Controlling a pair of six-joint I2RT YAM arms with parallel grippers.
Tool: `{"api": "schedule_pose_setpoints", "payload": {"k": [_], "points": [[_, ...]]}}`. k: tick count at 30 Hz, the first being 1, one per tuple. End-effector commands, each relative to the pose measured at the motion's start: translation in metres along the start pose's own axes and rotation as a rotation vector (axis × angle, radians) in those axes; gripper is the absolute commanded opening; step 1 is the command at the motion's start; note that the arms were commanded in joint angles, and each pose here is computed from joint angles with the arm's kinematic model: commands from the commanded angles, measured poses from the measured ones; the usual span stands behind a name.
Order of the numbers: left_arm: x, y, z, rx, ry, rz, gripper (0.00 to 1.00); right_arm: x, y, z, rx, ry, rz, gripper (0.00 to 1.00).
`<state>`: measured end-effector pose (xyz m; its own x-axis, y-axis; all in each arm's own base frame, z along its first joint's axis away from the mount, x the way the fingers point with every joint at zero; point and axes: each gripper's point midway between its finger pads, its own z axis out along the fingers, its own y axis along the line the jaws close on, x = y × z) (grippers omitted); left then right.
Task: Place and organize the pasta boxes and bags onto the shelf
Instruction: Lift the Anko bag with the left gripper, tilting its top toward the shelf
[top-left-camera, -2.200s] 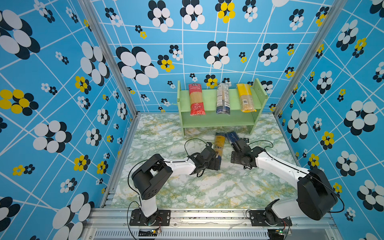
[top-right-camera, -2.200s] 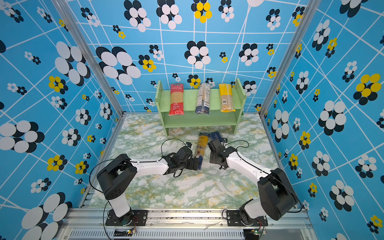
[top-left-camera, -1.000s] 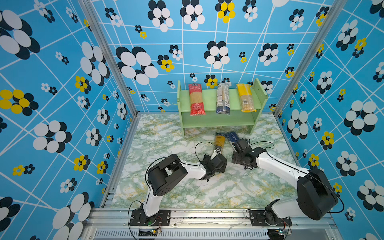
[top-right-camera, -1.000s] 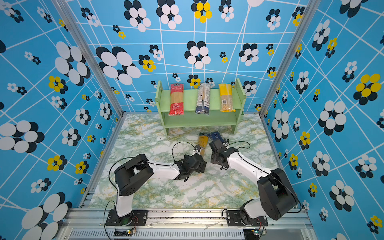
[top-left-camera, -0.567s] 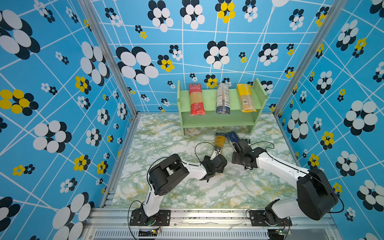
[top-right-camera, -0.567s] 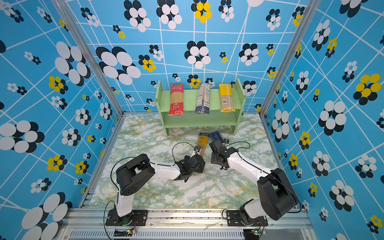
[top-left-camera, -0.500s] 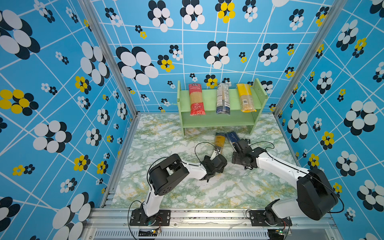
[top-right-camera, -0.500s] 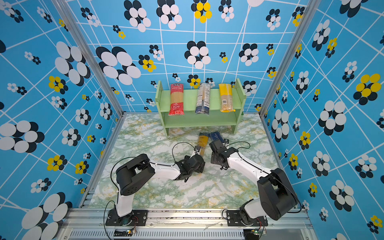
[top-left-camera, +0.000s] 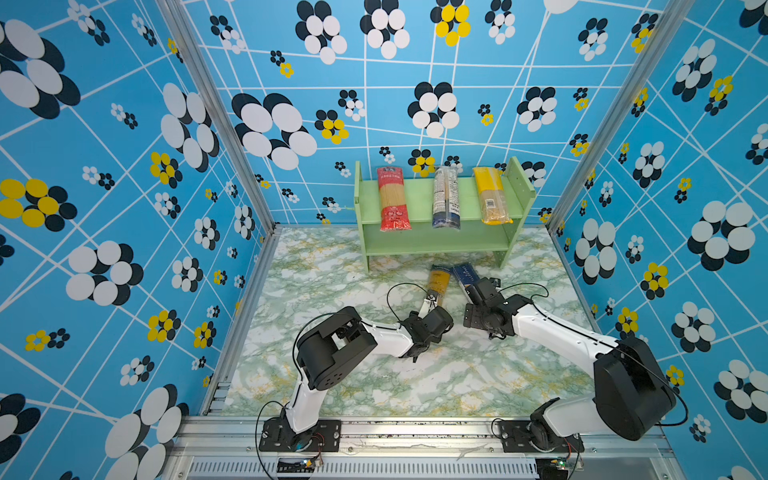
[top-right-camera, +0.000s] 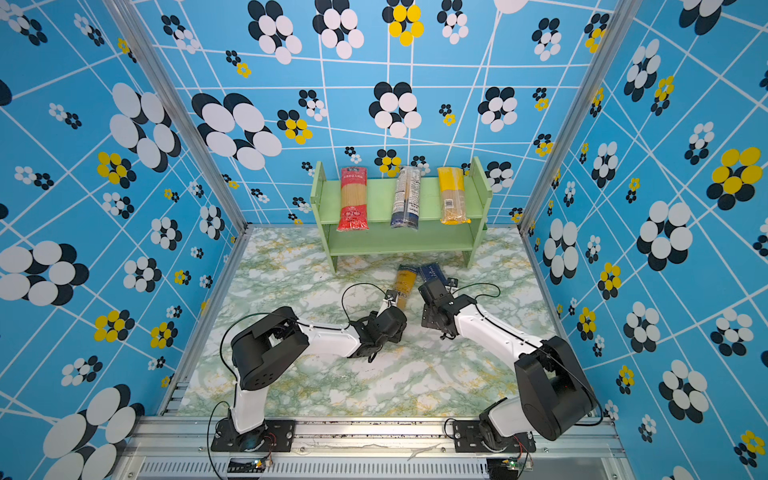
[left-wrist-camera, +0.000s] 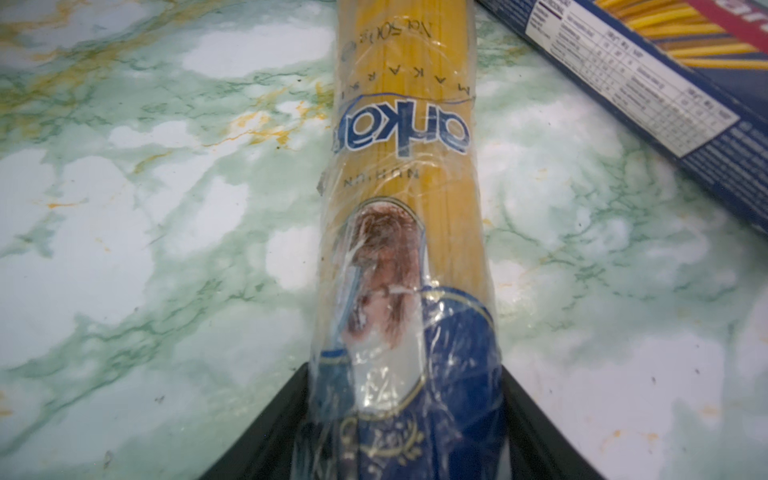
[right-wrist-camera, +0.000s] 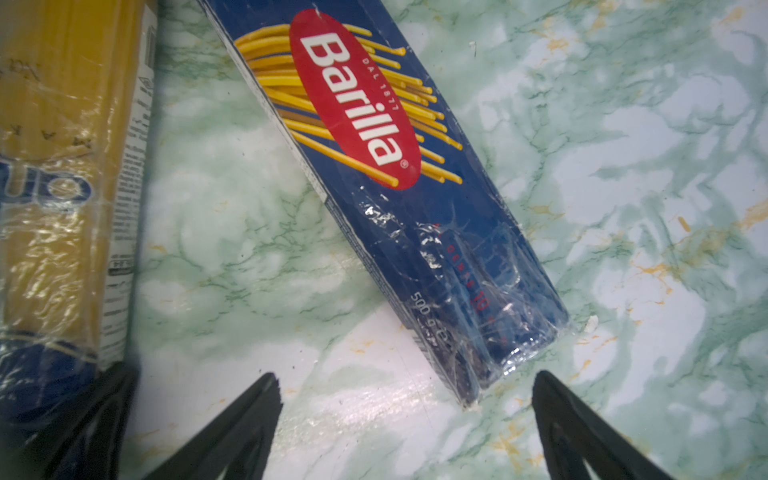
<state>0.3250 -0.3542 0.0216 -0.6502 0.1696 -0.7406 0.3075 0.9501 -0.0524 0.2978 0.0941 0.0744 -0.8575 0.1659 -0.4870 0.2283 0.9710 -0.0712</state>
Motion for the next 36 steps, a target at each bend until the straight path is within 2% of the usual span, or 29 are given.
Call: {"api": "schedule_pose_setpoints", "payload": {"k": [1, 6, 7, 9, 15, 24, 28, 32, 36], "points": [[0.034, 0.017, 0.008, -0.035, 0.129, -0.005, 0.57, 0.002, -0.004, 0.002, 0.008, -0.001, 0.005, 0.97], [0.035, 0.017, 0.009, -0.014, 0.135, -0.028, 0.42, 0.002, -0.005, 0.002, 0.013, -0.002, 0.002, 0.97], [0.036, 0.018, 0.009, -0.008, 0.136, -0.035, 0.32, 0.002, -0.005, 0.001, 0.012, -0.003, 0.001, 0.97], [0.036, 0.018, 0.009, 0.019, 0.131, -0.063, 0.00, 0.002, -0.006, 0.001, 0.014, -0.002, -0.001, 0.97], [0.033, 0.032, 0.003, 0.039, 0.105, -0.164, 0.00, 0.002, -0.007, 0.001, 0.022, -0.003, -0.007, 0.97], [0.030, 0.038, -0.004, 0.035, 0.107, -0.193, 0.00, 0.001, -0.006, 0.001, 0.019, 0.004, -0.012, 0.97], [0.022, 0.045, -0.016, 0.042, 0.083, -0.242, 0.00, 0.002, -0.006, 0.002, 0.024, 0.007, -0.016, 0.97], [-0.002, 0.049, -0.039, 0.070, 0.025, -0.297, 0.00, 0.001, -0.005, 0.003, 0.026, 0.006, -0.018, 0.97], [-0.018, 0.063, -0.059, 0.003, -0.024, -0.318, 0.00, 0.002, -0.003, 0.005, 0.024, 0.013, -0.023, 0.97]]}}
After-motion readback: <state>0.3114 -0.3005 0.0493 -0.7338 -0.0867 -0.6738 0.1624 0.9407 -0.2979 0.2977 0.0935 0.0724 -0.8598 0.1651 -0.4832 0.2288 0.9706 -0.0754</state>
